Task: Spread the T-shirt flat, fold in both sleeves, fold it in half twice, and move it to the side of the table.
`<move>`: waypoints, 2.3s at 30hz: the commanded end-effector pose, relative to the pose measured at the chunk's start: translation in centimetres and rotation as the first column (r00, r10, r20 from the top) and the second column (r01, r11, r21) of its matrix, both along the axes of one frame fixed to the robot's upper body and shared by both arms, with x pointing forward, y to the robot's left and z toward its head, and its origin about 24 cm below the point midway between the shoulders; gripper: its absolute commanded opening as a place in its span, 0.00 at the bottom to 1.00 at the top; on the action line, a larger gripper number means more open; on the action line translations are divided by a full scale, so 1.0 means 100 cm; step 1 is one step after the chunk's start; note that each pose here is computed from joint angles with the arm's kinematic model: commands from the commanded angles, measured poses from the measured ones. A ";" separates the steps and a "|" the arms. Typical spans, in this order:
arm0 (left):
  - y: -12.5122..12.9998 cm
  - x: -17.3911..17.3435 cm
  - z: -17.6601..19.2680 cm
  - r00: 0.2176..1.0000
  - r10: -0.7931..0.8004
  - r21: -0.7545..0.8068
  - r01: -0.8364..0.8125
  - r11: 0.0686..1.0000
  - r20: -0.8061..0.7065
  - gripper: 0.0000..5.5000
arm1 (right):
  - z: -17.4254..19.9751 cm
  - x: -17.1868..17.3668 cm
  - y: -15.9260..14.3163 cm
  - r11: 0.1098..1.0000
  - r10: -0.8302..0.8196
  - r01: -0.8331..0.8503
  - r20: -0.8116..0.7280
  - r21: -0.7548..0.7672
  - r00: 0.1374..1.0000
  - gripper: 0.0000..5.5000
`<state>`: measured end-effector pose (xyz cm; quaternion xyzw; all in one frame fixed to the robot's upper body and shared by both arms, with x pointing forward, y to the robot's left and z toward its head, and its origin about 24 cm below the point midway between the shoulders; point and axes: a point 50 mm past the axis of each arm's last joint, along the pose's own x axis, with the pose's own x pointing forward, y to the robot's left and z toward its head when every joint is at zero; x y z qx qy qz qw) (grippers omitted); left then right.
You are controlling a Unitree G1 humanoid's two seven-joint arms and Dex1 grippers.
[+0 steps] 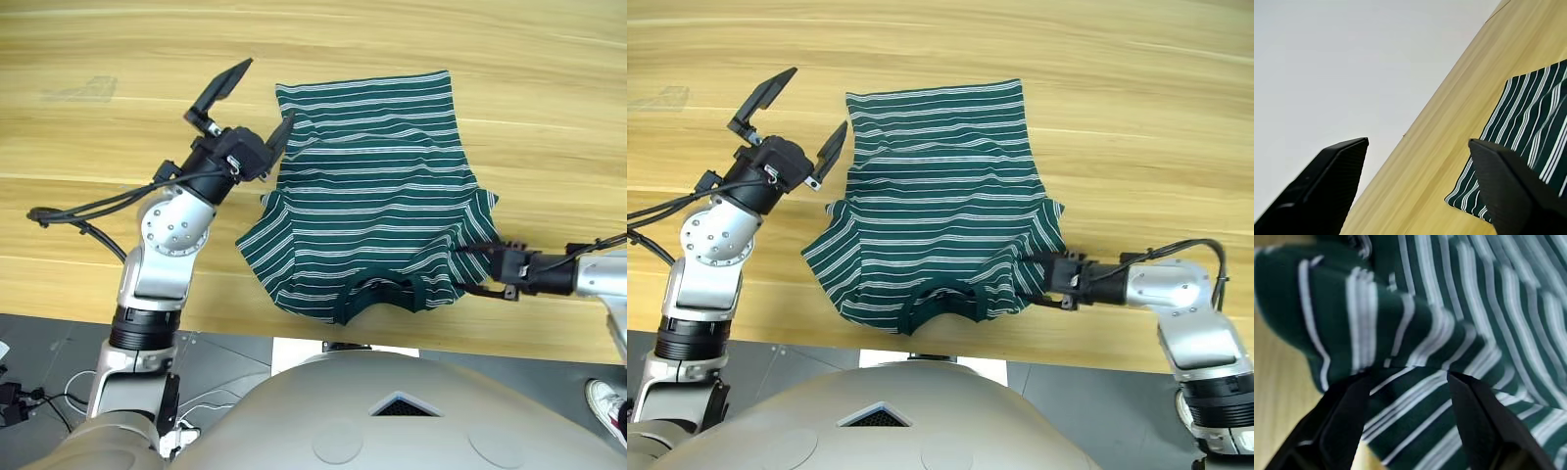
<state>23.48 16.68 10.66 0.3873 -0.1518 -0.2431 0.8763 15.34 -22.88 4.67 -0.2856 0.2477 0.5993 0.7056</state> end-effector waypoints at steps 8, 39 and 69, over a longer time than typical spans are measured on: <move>-0.022 -0.041 -0.043 0.991 -0.015 0.151 0.035 0.988 -0.135 0.69 | -0.007 0.001 -0.029 0.994 -0.014 0.010 -0.041 -0.111 0.999 0.51; -0.016 -0.065 -0.055 0.973 0.005 0.109 0.021 0.994 -0.231 0.69 | 0.074 0.007 0.017 0.875 0.052 -0.004 -0.086 0.483 0.995 0.51; 0.043 -0.145 -0.093 0.382 -0.003 -0.362 -0.873 0.327 -0.924 0.69 | 0.156 0.092 0.036 0.476 -0.727 0.134 0.303 0.869 0.616 0.51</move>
